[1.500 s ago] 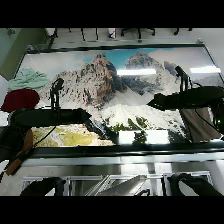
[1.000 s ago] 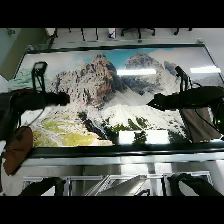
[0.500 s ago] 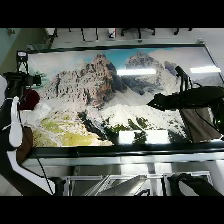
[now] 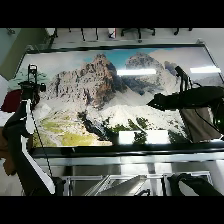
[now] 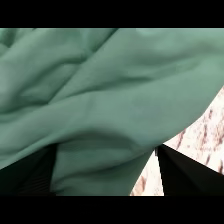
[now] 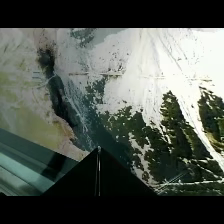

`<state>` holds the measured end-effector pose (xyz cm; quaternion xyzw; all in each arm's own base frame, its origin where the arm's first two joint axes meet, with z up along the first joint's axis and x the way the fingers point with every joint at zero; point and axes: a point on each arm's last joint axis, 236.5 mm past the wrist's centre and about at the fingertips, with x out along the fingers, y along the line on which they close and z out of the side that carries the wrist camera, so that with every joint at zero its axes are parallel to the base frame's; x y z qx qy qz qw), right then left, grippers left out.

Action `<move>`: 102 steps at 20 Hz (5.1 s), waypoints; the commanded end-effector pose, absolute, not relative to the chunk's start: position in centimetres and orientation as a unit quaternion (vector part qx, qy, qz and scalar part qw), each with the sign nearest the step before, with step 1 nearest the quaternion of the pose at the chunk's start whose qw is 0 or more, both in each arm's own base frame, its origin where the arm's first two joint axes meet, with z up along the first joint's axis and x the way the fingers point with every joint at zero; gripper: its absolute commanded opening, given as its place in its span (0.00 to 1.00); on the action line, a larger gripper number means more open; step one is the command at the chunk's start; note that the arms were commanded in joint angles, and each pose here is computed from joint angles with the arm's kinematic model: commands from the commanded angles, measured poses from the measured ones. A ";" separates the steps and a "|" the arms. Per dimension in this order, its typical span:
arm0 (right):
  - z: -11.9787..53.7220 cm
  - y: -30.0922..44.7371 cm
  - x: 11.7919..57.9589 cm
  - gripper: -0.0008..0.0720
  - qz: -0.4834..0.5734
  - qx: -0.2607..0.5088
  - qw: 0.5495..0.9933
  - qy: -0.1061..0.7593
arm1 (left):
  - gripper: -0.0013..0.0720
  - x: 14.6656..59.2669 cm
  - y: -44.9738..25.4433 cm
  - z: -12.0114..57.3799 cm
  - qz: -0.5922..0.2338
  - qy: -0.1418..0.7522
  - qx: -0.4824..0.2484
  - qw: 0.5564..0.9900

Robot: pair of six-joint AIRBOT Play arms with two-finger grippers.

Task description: Fold the shirts.

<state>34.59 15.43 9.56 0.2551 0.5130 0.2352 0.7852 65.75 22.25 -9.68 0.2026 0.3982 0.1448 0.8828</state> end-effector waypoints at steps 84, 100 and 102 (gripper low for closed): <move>-7.0 25.4 33.8 0.61 0.241 0.231 0.695 0.636 | 0.04 26.0 1.8 -2.0 0.023 0.578 -0.156 0.801; -10.1 33.1 37.5 0.04 0.253 0.244 0.696 0.627 | 0.04 26.8 -0.5 -5.1 -0.013 0.611 -0.132 0.780; -7.1 33.6 36.7 0.03 0.298 0.227 0.679 0.631 | 0.04 27.7 -0.4 -2.6 -0.013 0.576 -0.125 0.807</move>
